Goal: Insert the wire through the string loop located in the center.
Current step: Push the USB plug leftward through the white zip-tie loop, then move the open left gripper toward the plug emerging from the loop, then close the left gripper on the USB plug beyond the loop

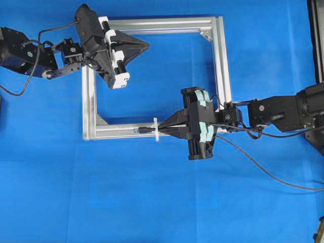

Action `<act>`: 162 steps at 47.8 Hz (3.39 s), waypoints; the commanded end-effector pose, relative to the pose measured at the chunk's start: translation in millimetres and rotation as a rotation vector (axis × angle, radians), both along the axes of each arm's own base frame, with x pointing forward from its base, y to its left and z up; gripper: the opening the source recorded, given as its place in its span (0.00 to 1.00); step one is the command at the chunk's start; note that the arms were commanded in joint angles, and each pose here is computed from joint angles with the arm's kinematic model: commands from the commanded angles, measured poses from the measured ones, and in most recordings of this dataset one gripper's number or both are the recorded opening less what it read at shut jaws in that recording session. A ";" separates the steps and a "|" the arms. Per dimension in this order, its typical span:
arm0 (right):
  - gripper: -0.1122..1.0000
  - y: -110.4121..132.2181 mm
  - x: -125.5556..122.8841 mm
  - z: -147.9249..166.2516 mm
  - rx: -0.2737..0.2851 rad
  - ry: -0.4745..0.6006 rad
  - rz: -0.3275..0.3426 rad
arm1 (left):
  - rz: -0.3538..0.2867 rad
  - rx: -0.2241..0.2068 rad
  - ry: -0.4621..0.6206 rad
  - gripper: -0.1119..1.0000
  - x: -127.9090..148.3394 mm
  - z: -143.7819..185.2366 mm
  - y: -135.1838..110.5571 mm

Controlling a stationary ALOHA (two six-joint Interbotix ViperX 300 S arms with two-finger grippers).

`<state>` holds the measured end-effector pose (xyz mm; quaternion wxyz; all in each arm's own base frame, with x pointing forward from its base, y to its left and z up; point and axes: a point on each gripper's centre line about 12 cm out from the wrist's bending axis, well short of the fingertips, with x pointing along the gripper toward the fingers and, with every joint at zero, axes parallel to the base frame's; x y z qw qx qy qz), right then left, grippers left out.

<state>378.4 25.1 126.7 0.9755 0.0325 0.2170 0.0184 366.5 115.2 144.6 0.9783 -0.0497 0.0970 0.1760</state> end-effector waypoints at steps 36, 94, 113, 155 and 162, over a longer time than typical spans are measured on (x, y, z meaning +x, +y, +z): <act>0.08 2.2 4.5 9.0 0.000 -0.031 0.006 | -0.091 -0.024 -0.038 0.10 8.2 9.8 -36.2; 0.08 1.6 3.2 7.7 -0.001 -0.026 0.006 | -0.386 -0.098 -0.018 0.14 7.6 6.8 -153.0; 0.08 2.2 2.3 6.8 -0.003 -0.023 0.009 | -0.396 -0.096 -0.011 0.94 9.1 6.7 -156.4; 0.08 1.6 2.3 6.8 -0.003 -0.023 0.007 | -0.388 -0.109 0.095 0.93 8.9 -25.6 -155.4; 0.08 1.6 2.3 6.8 -0.003 -0.023 0.007 | -0.386 -0.110 0.094 0.93 9.0 -25.6 -154.7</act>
